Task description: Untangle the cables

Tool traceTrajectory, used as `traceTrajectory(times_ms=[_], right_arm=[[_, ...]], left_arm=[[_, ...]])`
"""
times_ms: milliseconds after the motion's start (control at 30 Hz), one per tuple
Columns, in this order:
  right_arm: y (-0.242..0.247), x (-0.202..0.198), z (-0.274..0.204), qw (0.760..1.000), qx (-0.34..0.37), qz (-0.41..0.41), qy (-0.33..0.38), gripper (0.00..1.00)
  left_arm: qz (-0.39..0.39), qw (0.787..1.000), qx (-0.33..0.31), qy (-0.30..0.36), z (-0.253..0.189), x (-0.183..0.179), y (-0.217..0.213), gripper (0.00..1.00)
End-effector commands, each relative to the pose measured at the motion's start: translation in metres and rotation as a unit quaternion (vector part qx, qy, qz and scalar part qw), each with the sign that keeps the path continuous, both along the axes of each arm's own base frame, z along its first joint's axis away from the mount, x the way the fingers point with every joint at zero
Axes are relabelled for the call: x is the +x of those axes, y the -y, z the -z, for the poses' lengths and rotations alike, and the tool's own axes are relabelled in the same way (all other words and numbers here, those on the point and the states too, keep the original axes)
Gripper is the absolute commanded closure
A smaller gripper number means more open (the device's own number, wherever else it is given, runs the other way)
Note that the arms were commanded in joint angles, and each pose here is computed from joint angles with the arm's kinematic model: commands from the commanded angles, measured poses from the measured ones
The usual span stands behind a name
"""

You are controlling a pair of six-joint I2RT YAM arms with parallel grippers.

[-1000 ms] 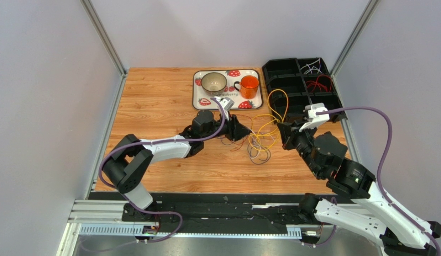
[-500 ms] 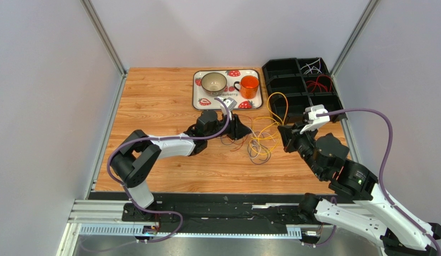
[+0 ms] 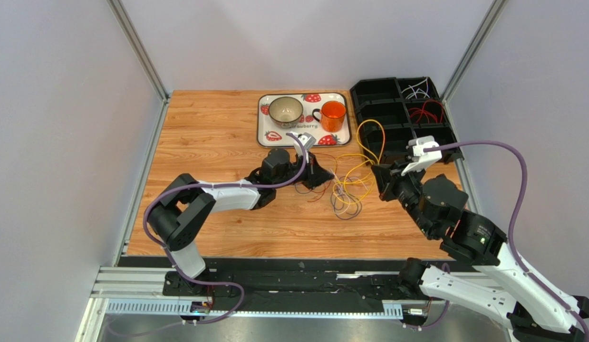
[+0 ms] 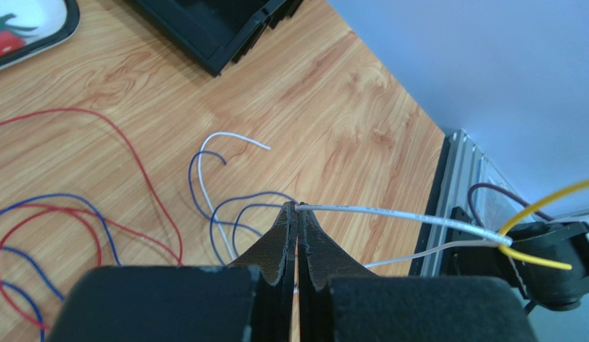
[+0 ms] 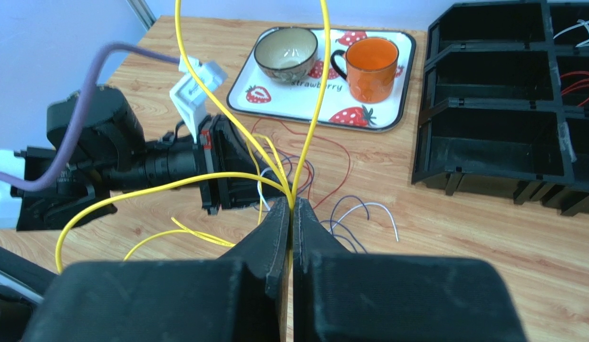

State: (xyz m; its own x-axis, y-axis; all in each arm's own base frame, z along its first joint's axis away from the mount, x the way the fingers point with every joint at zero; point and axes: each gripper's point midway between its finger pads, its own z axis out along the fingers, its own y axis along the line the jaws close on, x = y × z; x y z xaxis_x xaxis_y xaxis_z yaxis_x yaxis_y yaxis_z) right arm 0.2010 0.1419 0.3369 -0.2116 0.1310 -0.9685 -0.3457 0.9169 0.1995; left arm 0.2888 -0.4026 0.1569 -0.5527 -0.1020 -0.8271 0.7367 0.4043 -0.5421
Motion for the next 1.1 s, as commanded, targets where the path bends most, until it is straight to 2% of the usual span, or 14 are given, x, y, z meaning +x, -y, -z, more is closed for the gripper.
traceTrajectory(times_ms=[0,133,233,400,600,733,767,833,867,1067], right_arm=[[0.015,0.001,-0.058,0.998,0.032,0.022,0.049,1.0],[0.035,-0.006,-0.117,0.993,0.052,0.034,0.1,1.0],[0.052,-0.012,-0.151,0.988,0.068,0.049,0.13,1.0],[0.071,-0.016,-0.174,0.981,0.082,0.075,0.159,1.0],[0.055,0.006,-0.144,0.986,0.027,0.101,0.13,1.0],[0.042,0.034,-0.112,0.983,-0.043,0.152,0.094,1.0],[0.031,0.046,-0.1,0.982,-0.067,0.159,0.08,1.0],[0.032,0.06,-0.087,0.981,-0.071,0.176,0.043,1.0],[0.015,0.071,-0.06,0.984,-0.101,0.149,-0.006,1.0],[0.041,0.118,-0.018,0.974,-0.043,0.182,-0.128,1.0]], left_arm=[[-0.025,0.999,0.018,0.014,0.008,0.001,-0.029,1.0],[-0.076,0.996,0.021,-0.041,0.048,0.013,-0.08,1.0],[-0.108,0.992,0.005,-0.066,0.058,0.022,-0.107,1.0],[-0.097,0.993,-0.018,-0.068,0.056,0.024,-0.106,1.0],[-0.101,0.992,-0.017,-0.078,0.061,0.025,-0.106,1.0],[-0.119,0.989,-0.002,-0.092,0.068,0.03,-0.109,1.0],[-0.125,0.987,0.003,-0.098,0.072,0.032,-0.11,1.0],[-0.132,0.986,0.009,-0.102,0.074,0.034,-0.112,1.0],[-0.137,0.985,0.014,-0.105,0.075,0.034,-0.113,1.0],[-0.164,0.981,0.04,-0.098,0.076,0.035,-0.118,1.0]])
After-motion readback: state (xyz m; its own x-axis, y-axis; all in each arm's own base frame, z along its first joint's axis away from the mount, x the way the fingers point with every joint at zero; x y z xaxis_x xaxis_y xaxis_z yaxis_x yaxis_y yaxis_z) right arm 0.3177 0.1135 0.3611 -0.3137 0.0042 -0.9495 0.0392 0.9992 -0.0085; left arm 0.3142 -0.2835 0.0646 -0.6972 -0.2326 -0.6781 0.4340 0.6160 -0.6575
